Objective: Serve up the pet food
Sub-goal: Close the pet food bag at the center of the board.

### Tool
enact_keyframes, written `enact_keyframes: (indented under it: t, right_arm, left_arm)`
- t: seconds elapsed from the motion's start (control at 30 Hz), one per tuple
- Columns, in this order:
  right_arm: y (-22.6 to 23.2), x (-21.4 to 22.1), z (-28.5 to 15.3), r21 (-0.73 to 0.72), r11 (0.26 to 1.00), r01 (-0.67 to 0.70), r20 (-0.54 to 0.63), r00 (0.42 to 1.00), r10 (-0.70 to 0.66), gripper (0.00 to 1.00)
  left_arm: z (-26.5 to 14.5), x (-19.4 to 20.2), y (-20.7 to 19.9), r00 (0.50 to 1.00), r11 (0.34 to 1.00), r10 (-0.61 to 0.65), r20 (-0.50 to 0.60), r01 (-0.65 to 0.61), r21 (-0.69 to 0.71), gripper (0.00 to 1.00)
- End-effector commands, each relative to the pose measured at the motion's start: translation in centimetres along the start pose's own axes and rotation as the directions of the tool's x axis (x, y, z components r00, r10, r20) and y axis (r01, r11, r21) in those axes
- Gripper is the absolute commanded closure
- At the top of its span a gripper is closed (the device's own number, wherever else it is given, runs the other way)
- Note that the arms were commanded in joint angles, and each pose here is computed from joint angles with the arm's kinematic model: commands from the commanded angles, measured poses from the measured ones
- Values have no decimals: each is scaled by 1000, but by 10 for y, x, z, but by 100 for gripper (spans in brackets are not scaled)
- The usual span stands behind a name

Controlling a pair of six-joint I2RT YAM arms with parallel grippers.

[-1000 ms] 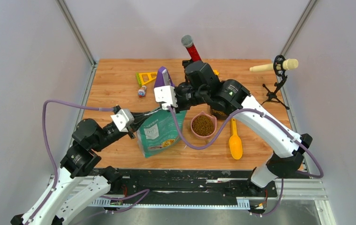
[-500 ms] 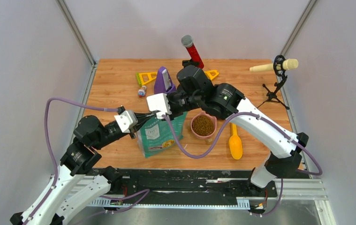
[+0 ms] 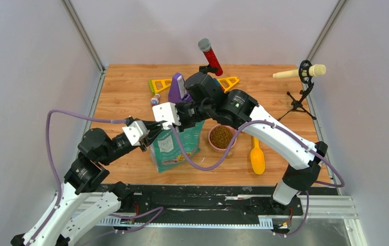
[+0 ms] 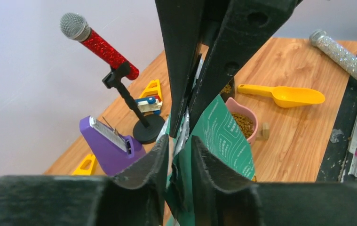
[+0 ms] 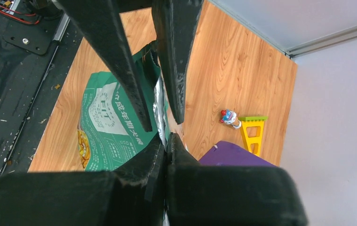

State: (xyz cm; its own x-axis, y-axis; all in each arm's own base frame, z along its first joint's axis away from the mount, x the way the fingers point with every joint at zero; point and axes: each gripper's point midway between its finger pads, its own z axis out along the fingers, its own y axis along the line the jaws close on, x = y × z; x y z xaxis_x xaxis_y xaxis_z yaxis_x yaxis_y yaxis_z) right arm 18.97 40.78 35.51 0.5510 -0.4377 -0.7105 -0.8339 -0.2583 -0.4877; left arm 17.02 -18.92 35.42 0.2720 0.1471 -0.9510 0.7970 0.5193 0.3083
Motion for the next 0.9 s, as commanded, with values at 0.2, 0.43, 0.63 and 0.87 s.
enact_keyframes:
  t: [0.2, 0.43, 0.63, 0.87]
  right_arm:
    - [-34, -31, -17, 157, 987, -35, 71, 997, 24, 100]
    - [-31, -31, -17, 151, 987, -49, 75, 996, 38, 100]
    - [-25, -30, -12, 120, 992, -47, 85, 996, 37, 95]
    - [-22, -33, -9, 99, 994, -51, 104, 994, 40, 77]
  left_arm:
    - [-19, 2, 36, 997, 963, -80, 15, 81, -256, 46]
    - [-20, 13, 21, 994, 973, -100, 42, 107, -207, 35]
    - [-9, 7, 13, 994, 985, -100, 50, 106, -139, 49]
    - [-2, 1, 6, 996, 994, -81, 40, 84, -68, 100]
